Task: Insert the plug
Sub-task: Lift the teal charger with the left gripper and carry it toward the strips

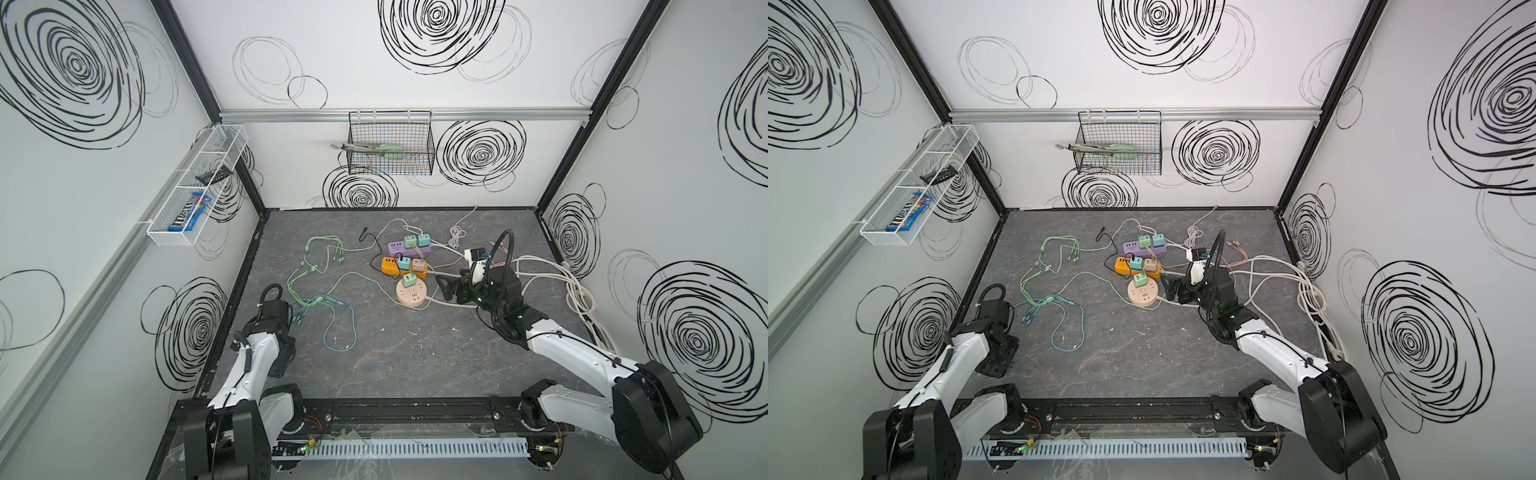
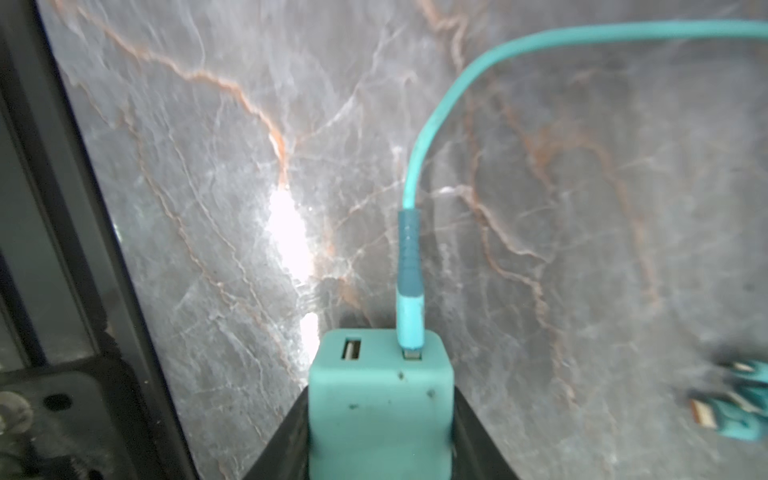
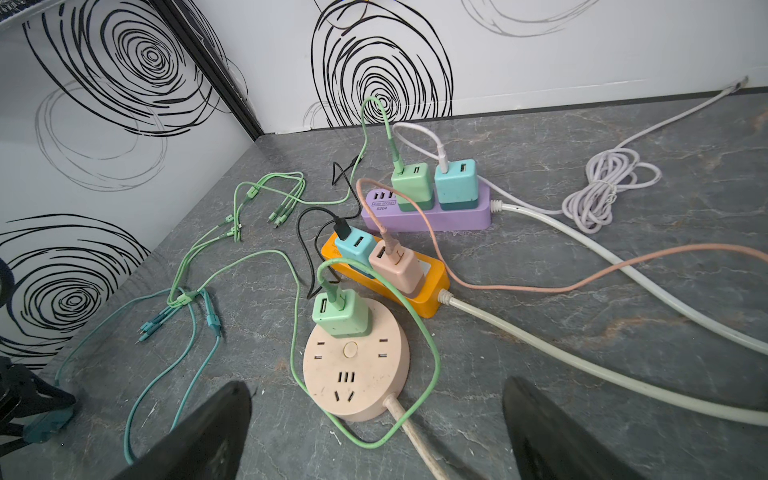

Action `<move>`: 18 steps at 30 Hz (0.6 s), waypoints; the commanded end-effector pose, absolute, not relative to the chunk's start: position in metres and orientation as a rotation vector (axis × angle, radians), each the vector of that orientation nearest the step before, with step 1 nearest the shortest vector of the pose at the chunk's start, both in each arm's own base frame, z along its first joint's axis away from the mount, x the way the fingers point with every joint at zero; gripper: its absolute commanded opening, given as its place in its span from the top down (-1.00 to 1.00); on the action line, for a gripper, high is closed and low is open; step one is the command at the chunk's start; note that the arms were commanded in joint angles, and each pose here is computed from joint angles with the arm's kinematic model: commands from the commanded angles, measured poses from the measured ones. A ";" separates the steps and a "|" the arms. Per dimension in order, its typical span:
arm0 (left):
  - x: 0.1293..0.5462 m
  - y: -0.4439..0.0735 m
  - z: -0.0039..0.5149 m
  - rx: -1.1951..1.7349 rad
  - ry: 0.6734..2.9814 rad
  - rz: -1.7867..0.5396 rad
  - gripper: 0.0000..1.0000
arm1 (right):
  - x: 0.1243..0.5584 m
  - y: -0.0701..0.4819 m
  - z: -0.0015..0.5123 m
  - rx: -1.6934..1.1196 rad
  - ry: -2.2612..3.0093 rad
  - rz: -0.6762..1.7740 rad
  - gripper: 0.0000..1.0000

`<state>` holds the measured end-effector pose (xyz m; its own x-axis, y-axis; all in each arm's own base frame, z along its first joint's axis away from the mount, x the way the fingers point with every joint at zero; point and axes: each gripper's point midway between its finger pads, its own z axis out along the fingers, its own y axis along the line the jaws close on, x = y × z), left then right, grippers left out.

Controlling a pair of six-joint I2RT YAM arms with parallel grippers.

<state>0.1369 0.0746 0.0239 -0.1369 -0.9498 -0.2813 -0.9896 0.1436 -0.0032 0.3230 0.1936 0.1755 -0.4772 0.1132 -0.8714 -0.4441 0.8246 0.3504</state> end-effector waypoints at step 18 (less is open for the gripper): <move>0.289 -0.098 0.224 -0.305 2.146 -0.323 1.00 | 0.316 0.228 0.196 -0.459 1.857 0.704 -0.96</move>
<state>0.2626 -0.0423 0.1703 -0.5746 -0.4806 -0.6625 -0.4266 0.8667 -0.2587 0.3142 0.2166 0.1746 -0.4677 0.0422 -0.8829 -0.5327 0.7836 0.3196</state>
